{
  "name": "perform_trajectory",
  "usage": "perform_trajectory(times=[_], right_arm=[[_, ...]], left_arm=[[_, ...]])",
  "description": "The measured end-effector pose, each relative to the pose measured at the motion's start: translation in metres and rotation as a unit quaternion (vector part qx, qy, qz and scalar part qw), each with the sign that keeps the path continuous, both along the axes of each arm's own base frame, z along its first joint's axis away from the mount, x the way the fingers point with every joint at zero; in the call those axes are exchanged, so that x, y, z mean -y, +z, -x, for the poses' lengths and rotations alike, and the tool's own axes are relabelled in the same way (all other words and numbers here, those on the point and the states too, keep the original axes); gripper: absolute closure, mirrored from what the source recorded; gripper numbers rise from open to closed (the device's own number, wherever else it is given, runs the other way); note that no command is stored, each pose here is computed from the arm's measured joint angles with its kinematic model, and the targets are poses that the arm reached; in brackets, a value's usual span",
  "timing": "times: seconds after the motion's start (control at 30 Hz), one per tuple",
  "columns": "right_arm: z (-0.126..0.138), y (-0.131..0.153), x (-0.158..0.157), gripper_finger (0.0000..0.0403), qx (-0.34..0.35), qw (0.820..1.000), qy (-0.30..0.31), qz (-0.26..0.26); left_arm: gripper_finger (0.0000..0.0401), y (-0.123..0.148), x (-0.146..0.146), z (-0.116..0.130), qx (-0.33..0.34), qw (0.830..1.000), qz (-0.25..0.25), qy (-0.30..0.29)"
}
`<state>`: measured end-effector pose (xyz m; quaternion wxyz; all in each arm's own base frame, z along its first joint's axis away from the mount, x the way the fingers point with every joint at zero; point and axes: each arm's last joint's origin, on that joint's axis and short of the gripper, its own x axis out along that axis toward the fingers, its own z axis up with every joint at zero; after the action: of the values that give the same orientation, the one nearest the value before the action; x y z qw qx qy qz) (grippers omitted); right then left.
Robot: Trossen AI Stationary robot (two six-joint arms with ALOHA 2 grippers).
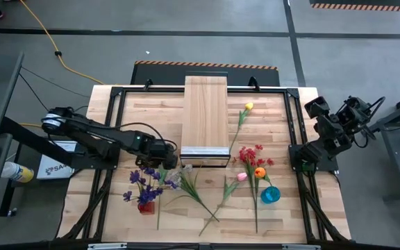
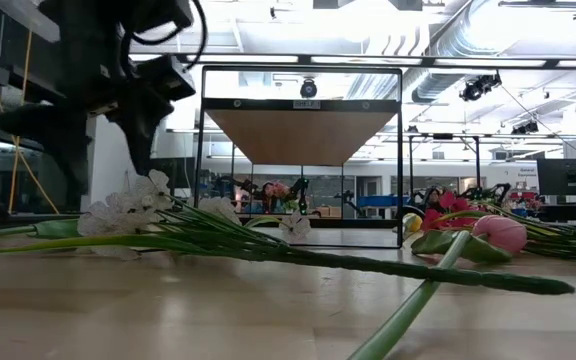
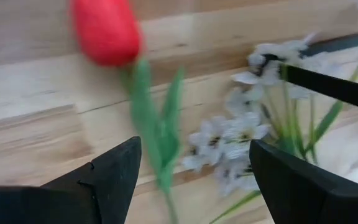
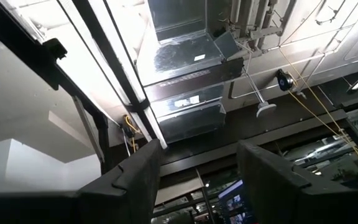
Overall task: Pick and place flowers into a vace then onto a shelf
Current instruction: Put the red tulip into the blue vase
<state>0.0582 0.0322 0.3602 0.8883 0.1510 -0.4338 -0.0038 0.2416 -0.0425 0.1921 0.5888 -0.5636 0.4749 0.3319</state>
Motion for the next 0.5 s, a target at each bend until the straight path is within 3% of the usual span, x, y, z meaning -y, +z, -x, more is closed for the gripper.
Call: perform_trajectory(times=[0.5], right_arm=[[0.001, 0.0, 0.001, 0.0203, 0.0, 1.0, -0.001, -0.004]], left_arm=[[0.007, -0.014, 0.0, 0.003, -0.062, 0.998, -0.006, -0.002]])
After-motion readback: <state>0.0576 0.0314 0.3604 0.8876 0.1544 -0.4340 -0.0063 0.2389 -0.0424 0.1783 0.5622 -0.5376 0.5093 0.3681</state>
